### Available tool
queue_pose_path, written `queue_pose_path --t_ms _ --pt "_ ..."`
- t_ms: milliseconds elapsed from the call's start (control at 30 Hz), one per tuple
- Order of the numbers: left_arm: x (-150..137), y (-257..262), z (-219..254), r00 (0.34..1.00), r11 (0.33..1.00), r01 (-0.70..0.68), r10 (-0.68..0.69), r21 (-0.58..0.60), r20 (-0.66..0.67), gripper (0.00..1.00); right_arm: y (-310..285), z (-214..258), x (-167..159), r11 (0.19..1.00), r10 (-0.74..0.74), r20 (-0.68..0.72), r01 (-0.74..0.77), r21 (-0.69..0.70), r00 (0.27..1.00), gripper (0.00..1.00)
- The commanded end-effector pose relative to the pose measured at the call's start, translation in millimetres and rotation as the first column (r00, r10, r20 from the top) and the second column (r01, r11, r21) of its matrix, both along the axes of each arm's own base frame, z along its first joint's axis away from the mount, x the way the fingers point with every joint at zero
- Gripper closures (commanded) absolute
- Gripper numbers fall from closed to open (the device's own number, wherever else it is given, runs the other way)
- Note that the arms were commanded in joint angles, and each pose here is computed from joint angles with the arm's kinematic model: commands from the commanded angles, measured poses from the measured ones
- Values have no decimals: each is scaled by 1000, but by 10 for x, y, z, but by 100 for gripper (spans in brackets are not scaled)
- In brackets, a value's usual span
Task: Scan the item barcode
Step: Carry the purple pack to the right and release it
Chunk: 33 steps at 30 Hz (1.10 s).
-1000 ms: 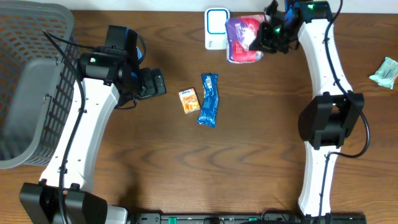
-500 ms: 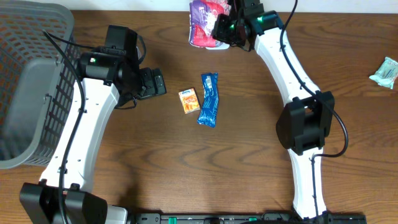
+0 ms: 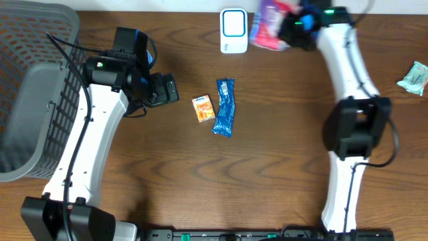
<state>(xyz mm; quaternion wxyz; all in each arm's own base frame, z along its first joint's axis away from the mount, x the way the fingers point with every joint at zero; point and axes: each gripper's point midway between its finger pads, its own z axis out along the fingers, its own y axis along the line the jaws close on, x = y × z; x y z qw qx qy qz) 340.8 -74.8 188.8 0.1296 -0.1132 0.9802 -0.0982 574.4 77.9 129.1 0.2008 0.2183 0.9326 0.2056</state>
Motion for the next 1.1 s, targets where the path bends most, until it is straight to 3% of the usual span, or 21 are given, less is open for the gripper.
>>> queue_pose_path --t_ms 0,300,500,567,667,733,767,933,1067 --pt "12 31 -1 1000 1000 -2 2 11 0 2 -821 182 -76 995 -89 6 89 -37 996 99" --pt "11 31 -1 1000 1000 -2 2 11 0 2 -2231 27 -597 965 -256 -114 246 -90 960 99" --pt "12 31 -1 1000 1000 -2 2 11 0 2 -3023 -63 -1024 898 -412 -174 365 -245 895 91" --pt "11 31 -1 1000 1000 -2 2 11 0 2 -3206 -75 -1143 874 -452 -185 393 -285 872 77" --pt "12 31 -1 1000 1000 -2 2 11 0 2 -3344 -84 -1251 879 -434 -196 366 -306 879 24" --pt "12 31 -1 1000 1000 -2 2 11 0 2 -3394 -91 -1305 877 -438 -205 366 -310 875 5" --pt "11 31 -1 1000 1000 -2 2 11 0 2 -3414 -94 -1328 875 -443 -209 370 -312 872 1" --pt "11 31 -1 1000 1000 -2 2 11 0 2 -3305 -105 -1327 894 -414 -228 347 -283 881 1" --pt "11 31 -1 1000 1000 -2 2 11 0 2 -2765 -42 -1100 983 -169 -179 154 -95 969 1"
